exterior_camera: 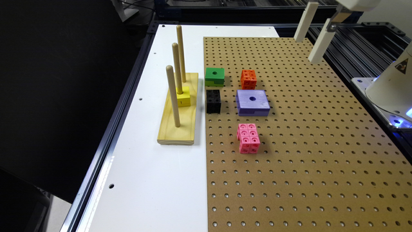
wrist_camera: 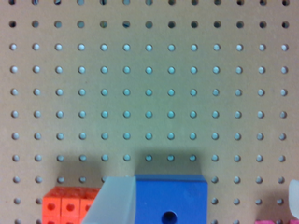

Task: Pick up pink block.

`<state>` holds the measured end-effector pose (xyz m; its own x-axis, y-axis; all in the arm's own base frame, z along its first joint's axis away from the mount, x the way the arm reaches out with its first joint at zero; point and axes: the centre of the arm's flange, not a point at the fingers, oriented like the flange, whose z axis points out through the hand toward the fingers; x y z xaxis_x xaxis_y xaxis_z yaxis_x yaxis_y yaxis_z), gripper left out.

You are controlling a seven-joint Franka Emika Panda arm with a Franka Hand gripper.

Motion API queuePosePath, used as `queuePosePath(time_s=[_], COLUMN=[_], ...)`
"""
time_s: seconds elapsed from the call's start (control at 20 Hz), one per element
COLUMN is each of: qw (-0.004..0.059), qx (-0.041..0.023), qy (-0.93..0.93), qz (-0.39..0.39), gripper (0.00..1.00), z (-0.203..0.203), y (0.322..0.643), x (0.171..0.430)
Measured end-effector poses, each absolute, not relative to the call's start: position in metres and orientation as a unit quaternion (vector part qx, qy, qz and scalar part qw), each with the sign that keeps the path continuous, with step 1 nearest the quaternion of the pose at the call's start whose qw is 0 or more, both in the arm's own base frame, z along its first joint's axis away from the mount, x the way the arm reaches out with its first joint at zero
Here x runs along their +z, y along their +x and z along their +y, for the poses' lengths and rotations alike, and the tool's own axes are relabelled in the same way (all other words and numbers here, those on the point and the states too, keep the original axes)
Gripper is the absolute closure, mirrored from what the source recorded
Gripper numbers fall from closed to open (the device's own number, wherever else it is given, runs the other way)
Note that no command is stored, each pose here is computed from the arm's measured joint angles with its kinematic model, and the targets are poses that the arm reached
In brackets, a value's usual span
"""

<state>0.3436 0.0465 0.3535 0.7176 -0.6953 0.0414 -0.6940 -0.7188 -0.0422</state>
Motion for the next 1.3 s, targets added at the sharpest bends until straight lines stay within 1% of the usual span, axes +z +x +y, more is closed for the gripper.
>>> queuePosePath(time_s=[0.3, 0.4, 0.75, 1.0, 1.3], qw=[0.0083, 0.0067, 0.0054, 0.0057, 0.0102], qx=[-0.0206, -0.0196, -0.0185, -0.0169, -0.0140], qy=[-0.927, -0.927, -0.927, -0.927, -0.928], qz=[0.375, 0.375, 0.374, 0.374, 0.373], gripper=[0.00, 0.00, 0.00, 0.00, 0.00], z=[0.060, 0.067, 0.102, 0.119, 0.129], y=[0.368, 0.373, 0.388, 0.398, 0.413], x=[0.353, 0.353, 0.354, 0.353, 0.354])
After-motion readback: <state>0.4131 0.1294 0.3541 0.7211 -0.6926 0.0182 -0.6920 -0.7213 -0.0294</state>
